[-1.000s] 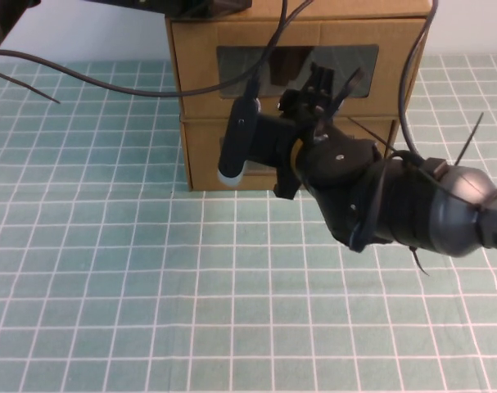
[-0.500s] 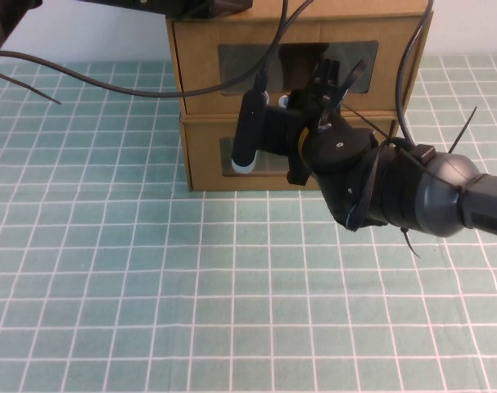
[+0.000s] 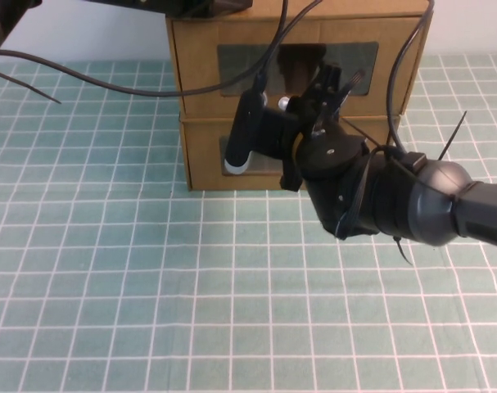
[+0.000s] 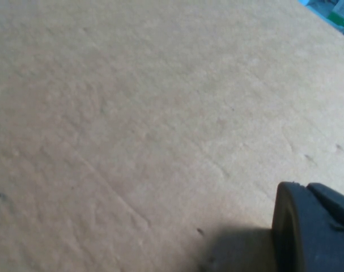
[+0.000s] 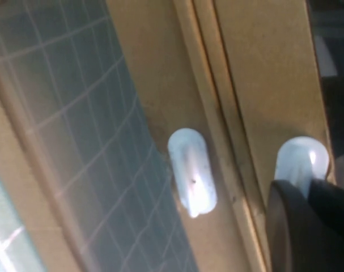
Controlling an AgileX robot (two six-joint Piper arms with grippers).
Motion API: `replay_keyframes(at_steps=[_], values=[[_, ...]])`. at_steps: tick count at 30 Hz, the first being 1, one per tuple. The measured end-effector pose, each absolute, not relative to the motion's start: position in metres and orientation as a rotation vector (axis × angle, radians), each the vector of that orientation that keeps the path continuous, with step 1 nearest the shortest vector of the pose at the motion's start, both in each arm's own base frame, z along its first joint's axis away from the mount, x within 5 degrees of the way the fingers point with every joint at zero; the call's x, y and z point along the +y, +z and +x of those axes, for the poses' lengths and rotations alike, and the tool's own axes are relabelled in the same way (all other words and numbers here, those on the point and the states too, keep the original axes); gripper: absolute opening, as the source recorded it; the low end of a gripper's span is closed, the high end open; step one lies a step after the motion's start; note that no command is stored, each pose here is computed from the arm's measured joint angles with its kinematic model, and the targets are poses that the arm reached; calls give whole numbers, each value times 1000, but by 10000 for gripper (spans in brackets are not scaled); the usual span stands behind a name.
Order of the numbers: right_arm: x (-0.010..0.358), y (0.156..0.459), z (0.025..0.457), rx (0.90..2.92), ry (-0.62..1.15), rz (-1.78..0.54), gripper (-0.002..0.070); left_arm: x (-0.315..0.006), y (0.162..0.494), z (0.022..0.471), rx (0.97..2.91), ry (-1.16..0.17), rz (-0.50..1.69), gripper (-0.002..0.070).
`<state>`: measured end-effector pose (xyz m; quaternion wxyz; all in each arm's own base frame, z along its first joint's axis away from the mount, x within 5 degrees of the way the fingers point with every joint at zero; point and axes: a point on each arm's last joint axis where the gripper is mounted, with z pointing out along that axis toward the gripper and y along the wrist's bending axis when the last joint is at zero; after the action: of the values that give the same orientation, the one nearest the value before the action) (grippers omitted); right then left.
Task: Open the shoe box
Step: 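Pull the top drawer of the cardboard box fully open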
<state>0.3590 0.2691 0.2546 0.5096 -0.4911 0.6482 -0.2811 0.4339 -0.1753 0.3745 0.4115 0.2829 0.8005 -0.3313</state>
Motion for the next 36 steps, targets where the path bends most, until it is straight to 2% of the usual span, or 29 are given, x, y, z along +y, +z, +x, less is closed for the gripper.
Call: replay_keyframes(at_steps=[9,21,36], values=[[277,260,318,1572,-665,-1192,9,-175,374,434,2013,-827,710,-5],[264,256,224,1556,-554,-1241,9,-175,374,435,2014,-823,711,-5],[263,256,216,1586,-515,-1198,11,-175,374,435,2015,-820,712,-5]])
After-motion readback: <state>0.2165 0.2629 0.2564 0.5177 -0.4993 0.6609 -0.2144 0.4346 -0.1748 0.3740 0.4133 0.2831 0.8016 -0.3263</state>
